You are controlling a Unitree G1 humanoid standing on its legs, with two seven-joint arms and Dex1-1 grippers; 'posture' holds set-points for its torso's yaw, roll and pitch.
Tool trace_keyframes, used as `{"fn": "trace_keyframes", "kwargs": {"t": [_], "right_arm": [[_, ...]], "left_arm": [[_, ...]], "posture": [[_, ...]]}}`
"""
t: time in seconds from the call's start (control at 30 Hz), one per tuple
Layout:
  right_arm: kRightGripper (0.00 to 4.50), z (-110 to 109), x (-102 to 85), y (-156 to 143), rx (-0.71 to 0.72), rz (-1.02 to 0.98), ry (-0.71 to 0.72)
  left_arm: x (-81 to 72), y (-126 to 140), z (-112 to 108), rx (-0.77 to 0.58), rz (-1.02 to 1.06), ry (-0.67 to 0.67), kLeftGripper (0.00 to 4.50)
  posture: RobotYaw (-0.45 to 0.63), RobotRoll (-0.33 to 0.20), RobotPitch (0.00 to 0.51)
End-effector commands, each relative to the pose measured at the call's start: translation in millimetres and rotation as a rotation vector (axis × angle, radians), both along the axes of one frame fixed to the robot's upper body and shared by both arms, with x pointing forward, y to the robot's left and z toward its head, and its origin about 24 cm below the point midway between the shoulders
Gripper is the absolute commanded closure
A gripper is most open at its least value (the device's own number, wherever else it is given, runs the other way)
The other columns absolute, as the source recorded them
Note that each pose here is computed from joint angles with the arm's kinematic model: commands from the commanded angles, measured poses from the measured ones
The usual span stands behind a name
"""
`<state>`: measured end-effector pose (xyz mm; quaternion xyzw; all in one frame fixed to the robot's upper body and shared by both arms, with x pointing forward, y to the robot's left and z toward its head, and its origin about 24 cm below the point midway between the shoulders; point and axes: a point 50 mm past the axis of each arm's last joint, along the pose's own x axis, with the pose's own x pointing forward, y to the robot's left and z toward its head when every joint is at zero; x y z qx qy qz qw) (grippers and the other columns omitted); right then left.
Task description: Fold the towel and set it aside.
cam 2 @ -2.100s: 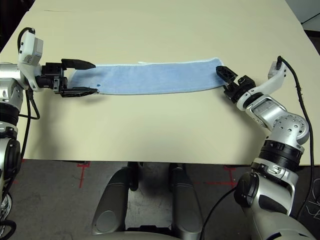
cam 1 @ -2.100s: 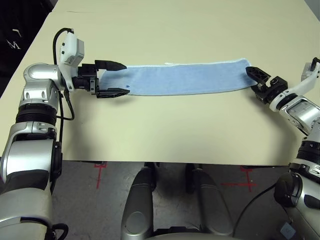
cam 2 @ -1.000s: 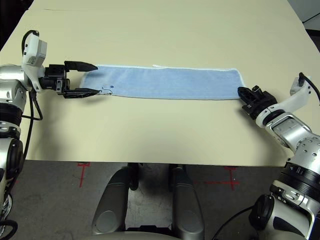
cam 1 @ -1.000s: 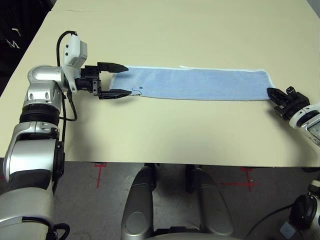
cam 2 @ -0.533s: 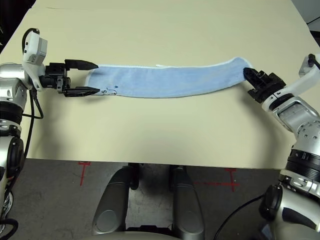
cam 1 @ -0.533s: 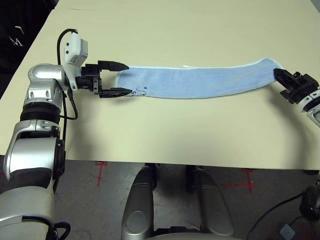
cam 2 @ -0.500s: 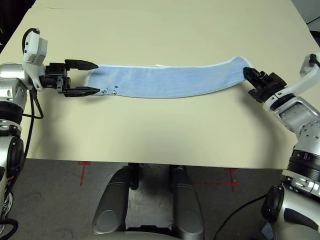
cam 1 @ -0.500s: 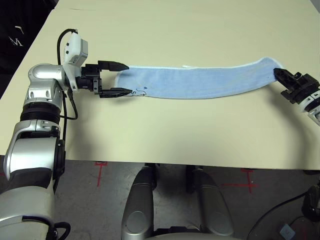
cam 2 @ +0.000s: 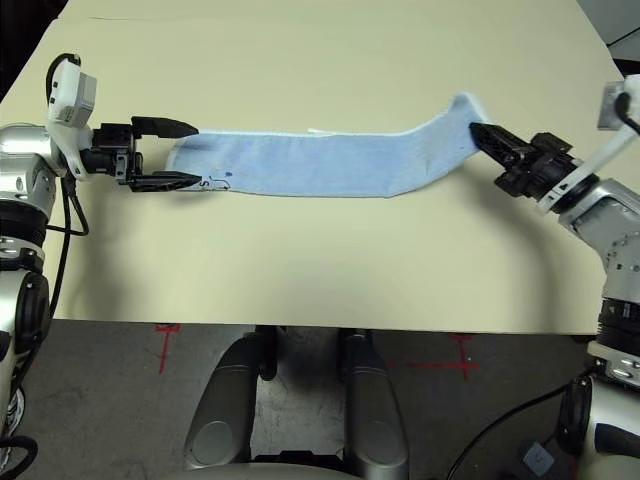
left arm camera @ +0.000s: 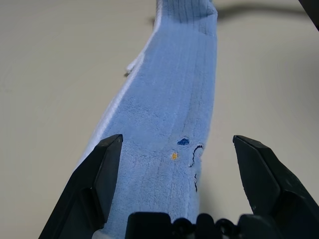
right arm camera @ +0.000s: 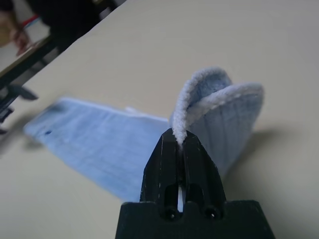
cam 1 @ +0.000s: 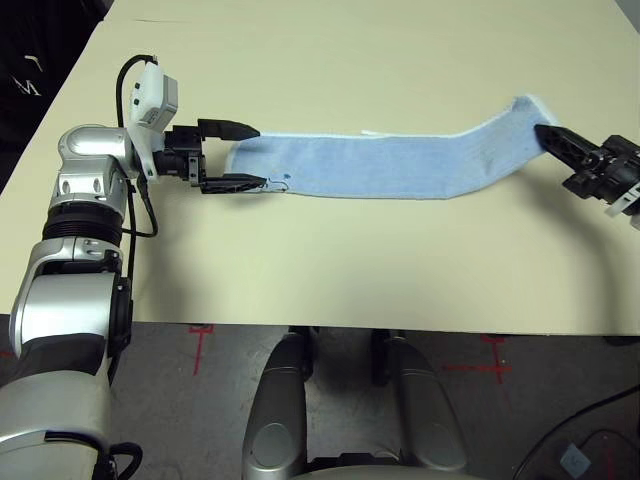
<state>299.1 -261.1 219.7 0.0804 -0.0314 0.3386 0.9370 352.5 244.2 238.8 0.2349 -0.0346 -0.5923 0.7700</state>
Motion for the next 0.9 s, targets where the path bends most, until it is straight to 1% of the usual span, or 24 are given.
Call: {"fn": "trace_keyframes", "kwargs": {"t": [0.03,0.2,0.33,0.4,0.53,0.63,0.73,0.9], "right_arm": [[4.49,-0.4,0.6,14.2,-0.086,0.045,0.002],[4.49,-5.9,1.5,37.0,-0.163,0.094,0.028],[4.49,-9.9,0.6,58.1,-0.186,0.142,0.056],[4.49,-11.6,0.8,66.5,-0.183,0.151,0.071],[4.49,-17.4,7.4,89.2,-0.149,0.126,0.108],[4.49,-21.5,11.5,97.4,-0.145,0.101,0.129],[4.49,-25.4,13.2,105.3,-0.170,0.105,0.142],[4.49,-29.6,12.8,109.4,-0.228,0.127,0.149]], "left_arm": [[0.1,0.3,-0.8,0.012,-0.004,0.006,0.00],[-0.1,0.3,-1.0,0.011,-0.005,0.006,0.00],[-0.2,0.2,-1.3,0.012,-0.005,0.008,0.00],[-0.1,-0.2,-1.4,0.011,-0.006,0.007,0.00],[0.0,-0.8,-1.8,0.009,-0.008,0.010,0.00],[-0.1,-0.7,-2.0,0.009,-0.007,0.014,0.00],[-0.9,0.7,-2.0,0.010,-0.005,0.015,0.00],[-1.4,1.5,-1.9,0.011,-0.002,0.017,0.00]], "posture": [[0.00,0.000,0.316],[0.01,0.000,0.317],[0.01,0.000,0.314],[0.01,0.000,0.314],[0.01,0.000,0.315],[0.02,0.000,0.317],[0.03,0.000,0.319],[0.03,0.000,0.321]]}}
